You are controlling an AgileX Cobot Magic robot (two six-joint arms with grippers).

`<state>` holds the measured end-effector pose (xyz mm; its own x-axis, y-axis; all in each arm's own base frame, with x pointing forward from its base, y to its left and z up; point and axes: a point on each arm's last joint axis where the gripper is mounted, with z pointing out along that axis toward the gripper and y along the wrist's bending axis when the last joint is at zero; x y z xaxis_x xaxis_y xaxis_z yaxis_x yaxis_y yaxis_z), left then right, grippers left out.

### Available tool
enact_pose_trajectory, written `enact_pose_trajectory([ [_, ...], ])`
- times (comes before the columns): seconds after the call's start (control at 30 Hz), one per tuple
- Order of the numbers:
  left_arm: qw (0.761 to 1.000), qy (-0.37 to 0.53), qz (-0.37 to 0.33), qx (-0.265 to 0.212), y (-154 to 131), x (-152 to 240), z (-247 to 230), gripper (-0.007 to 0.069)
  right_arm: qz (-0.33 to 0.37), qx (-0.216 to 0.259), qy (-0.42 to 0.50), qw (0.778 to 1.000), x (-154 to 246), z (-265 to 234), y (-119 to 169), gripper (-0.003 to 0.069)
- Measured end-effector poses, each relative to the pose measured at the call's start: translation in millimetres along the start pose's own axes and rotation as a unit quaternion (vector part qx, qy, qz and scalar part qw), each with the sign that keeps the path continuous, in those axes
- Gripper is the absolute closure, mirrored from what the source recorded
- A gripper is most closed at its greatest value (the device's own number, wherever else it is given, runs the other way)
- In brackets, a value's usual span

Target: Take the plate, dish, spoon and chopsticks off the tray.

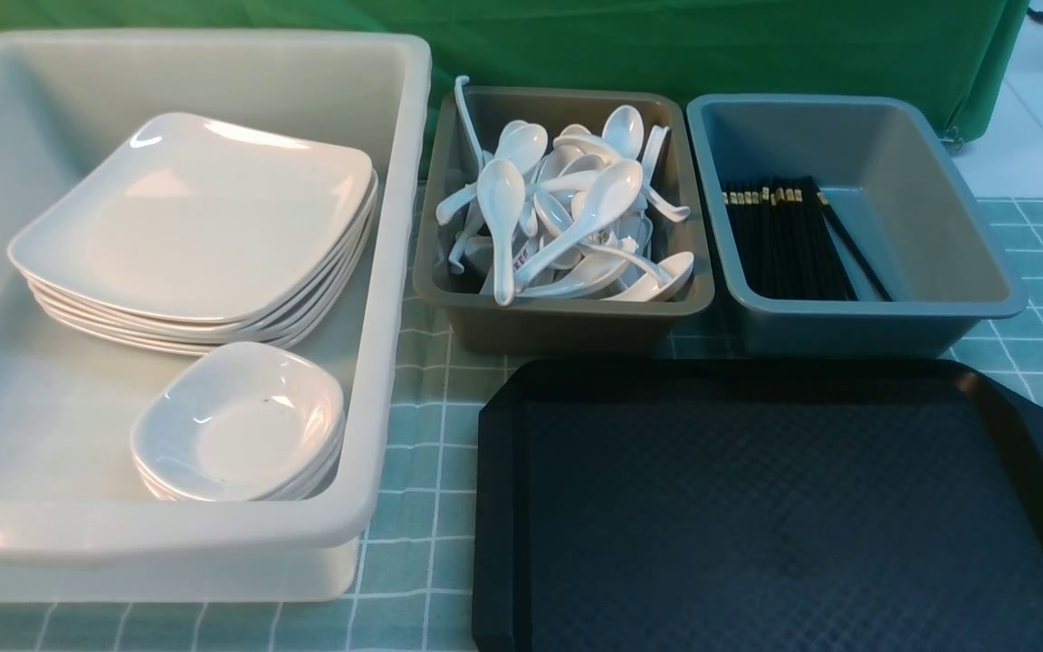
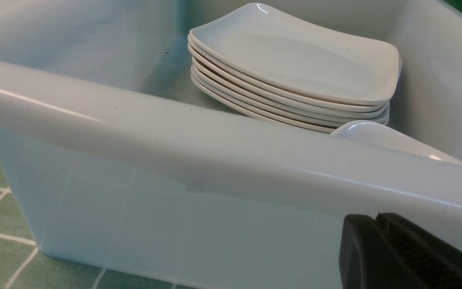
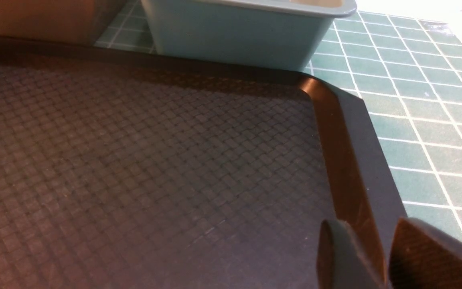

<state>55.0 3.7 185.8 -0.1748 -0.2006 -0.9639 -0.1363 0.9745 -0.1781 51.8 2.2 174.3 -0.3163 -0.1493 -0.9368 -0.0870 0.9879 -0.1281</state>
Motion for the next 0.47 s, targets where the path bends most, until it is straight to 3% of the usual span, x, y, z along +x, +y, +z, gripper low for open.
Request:
enact_pose_trajectory([
  [0.47,1.0,0.0,-0.001,0.0,0.0,0.0,0.0,0.0608,0.0,0.0,0.0,1.0,0.0,0.0,0.0,0.0418],
])
